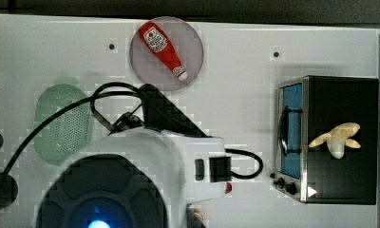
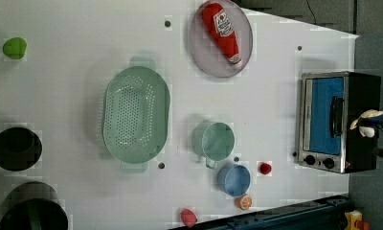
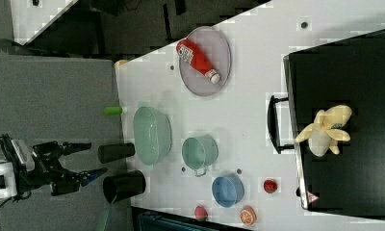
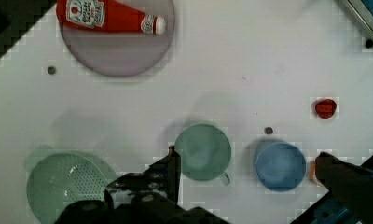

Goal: Pick banana from table and place on oven.

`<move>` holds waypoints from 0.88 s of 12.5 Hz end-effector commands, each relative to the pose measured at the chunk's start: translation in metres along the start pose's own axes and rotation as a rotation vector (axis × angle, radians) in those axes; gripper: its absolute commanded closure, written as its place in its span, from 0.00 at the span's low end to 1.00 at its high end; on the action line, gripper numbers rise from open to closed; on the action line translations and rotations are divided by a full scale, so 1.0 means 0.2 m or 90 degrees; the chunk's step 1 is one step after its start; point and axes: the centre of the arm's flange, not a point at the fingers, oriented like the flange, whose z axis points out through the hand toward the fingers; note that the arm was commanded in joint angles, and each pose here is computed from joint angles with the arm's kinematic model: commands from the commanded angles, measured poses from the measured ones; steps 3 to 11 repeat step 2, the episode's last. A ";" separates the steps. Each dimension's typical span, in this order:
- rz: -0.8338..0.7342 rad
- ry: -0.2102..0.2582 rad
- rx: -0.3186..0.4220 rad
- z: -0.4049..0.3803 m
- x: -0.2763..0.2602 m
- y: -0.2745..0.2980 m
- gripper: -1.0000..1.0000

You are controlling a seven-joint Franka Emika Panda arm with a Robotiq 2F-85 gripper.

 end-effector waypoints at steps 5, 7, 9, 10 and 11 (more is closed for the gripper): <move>0.141 -0.019 -0.017 0.05 0.29 0.24 0.00; 0.141 -0.019 -0.017 0.05 0.29 0.24 0.00; 0.141 -0.019 -0.017 0.05 0.29 0.24 0.00; 0.141 -0.019 -0.017 0.05 0.29 0.24 0.00; 0.141 -0.019 -0.017 0.05 0.29 0.24 0.00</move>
